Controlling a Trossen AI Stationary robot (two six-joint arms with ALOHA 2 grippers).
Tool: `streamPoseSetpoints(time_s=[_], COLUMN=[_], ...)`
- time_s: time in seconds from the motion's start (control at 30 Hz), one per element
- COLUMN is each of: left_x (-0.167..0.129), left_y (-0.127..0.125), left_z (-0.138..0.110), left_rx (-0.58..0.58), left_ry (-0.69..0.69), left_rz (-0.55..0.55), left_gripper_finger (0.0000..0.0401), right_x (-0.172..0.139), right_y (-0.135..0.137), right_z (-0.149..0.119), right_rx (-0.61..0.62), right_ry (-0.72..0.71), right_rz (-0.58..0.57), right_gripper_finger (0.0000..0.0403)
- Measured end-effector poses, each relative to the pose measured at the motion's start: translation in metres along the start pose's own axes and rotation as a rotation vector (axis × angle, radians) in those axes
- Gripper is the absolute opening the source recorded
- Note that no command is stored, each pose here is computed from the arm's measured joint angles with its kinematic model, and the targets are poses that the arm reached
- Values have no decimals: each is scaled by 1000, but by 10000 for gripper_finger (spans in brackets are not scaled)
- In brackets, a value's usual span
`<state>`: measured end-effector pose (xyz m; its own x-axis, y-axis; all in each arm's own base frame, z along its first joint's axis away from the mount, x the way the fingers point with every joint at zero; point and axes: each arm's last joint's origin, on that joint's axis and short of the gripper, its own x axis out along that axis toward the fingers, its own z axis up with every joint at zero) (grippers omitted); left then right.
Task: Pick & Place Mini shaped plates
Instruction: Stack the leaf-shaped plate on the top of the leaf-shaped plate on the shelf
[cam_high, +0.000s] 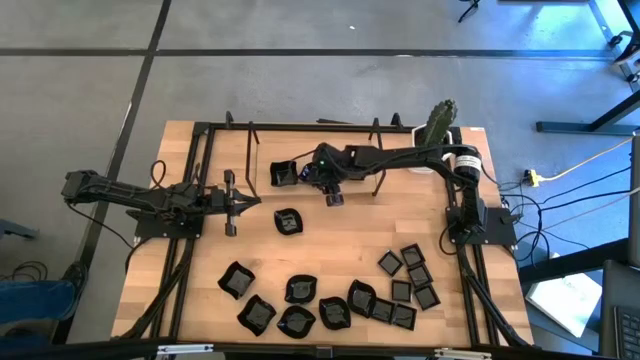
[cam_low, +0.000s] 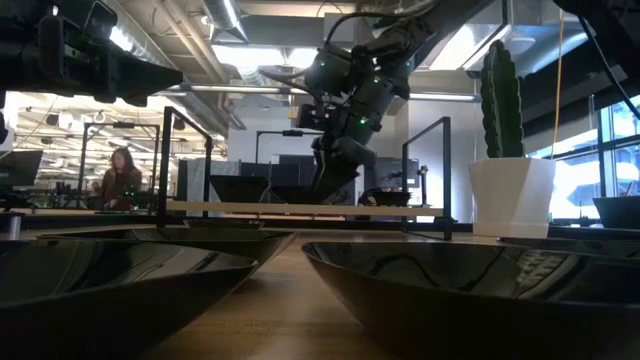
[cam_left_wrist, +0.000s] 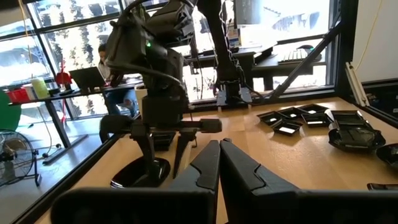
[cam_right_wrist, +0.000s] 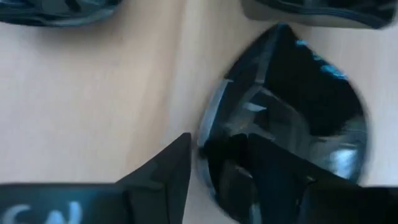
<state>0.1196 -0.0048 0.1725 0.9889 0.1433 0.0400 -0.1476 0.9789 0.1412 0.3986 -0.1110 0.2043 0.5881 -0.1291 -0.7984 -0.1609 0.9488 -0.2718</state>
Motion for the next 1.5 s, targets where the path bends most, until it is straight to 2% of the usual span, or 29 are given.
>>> streamPoseSetpoints(time_s=[0.17, 0.47, 0.63, 1.07, 1.3, 1.5], left_x=[0, 0, 0, 0, 0, 0], left_y=[0, 0, 0, 0, 0, 0], left_z=[0, 0, 0, 0, 0, 0], left_rx=[0, 0, 0, 0, 0, 0], left_ry=[0, 0, -1, 0, 0, -1], left_rz=[0, 0, 0, 0, 0, 0], left_gripper_finger=[6, 8, 4, 4, 8, 4], right_x=[0, -1, -2, -1, -4, -8], right_y=[-3, -2, -1, 3, 4, 1], right_z=[-3, -5, -7, -12, -6, 1], right_rx=[18, 15, 16, 28, 55, 80], right_ry=[14, 49, 73, 118, 79, 75], right_rz=[-7, 4, 16, 55, 127, 125], right_gripper_finger=[126, 42, 27, 61, 119, 161])
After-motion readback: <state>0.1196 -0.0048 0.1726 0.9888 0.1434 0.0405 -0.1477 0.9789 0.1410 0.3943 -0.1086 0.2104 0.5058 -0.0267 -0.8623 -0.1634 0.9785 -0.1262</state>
